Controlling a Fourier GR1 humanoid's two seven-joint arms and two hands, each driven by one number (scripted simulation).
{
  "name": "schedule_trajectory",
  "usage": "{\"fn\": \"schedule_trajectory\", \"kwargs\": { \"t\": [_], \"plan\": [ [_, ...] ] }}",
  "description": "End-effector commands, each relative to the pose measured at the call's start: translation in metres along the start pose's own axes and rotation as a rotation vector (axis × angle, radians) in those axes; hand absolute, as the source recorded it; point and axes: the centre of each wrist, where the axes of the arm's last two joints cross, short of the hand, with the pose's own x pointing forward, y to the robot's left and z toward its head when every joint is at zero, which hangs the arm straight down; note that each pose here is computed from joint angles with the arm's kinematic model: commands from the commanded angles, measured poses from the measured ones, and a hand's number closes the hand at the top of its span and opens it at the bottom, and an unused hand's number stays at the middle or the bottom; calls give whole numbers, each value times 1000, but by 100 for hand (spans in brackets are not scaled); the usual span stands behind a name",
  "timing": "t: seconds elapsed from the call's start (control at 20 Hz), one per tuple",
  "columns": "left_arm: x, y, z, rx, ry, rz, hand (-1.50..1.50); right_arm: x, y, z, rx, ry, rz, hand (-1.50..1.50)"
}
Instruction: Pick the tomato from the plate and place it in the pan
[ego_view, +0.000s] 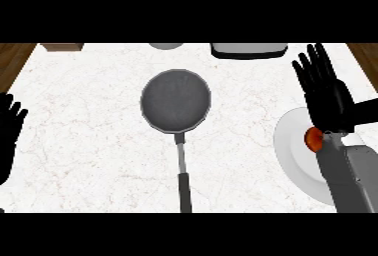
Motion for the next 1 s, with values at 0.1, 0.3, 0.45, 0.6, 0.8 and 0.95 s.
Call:
{"fn": "schedule_trajectory", "kwargs": {
  "t": [0.1, 0.3, 0.45, 0.6, 0.8, 0.95],
  "plan": [
    [12, -29, -6, -90, -28, 22, 0, 51, -9, -14, 496, -165, -48, 150],
    [2, -46, -1, -163, 38, 79, 0, 98, -11, -19, 845, -247, 235, 150],
    [0, -61, -1, -169, 37, 103, 0, 116, -65, -10, 812, -451, 181, 150],
    [9, -64, -2, -179, 19, 116, 0, 131, -112, 3, 850, -415, 264, -150],
    [4, -75, 2, -198, 30, 116, 0, 169, -135, 6, 816, -483, 417, -150],
    [12, -75, -5, -211, 24, 113, 0, 184, -130, 9, 870, -538, 514, -150]
  ]
}}
